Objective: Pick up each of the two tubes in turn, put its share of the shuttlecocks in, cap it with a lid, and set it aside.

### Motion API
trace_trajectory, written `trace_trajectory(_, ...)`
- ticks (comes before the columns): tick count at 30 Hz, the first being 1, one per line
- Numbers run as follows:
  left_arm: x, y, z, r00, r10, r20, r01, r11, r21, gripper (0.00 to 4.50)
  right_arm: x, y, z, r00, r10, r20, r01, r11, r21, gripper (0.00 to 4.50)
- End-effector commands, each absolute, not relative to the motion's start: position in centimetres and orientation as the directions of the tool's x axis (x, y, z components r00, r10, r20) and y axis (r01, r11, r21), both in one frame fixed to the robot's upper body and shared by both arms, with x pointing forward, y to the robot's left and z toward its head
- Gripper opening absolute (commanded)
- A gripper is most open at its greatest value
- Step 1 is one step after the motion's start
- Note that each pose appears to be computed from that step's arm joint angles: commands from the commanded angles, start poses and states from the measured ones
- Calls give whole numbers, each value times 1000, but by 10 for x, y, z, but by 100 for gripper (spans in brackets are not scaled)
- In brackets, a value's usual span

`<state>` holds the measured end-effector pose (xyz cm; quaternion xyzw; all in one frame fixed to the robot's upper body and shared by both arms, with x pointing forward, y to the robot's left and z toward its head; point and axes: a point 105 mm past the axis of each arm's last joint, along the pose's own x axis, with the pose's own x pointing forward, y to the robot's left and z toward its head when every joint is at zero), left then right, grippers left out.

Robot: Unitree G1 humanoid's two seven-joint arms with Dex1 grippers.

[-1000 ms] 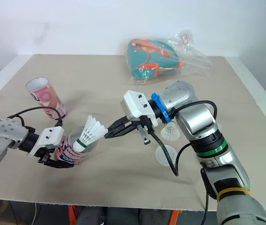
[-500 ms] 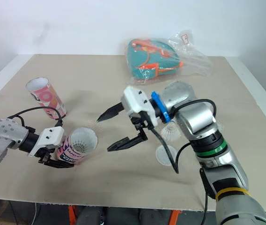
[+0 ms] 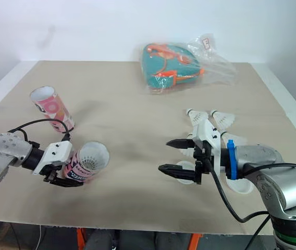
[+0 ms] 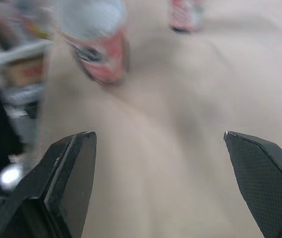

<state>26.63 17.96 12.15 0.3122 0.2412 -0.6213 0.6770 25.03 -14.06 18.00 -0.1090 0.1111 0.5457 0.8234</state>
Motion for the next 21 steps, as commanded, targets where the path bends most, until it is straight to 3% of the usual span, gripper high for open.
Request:
trace_trajectory(1, 270, 173, 108, 74, -684, -725, 996, 11, 91, 297, 255, -150, 172, 446, 826, -344, -892, 440, -101, 440)
trace_trajectory(9, 275, 166, 108, 63, -690, -721, 995, -10, 97, 297, 282, -189, 141, 582, 677, -450, -790, 602, -116, 440)
trace_trajectory(21, 275, 162, 106, 57, -700, -712, 996, -13, 94, 297, 309, -228, 156, 710, 524, -471, -665, 720, -200, 440)
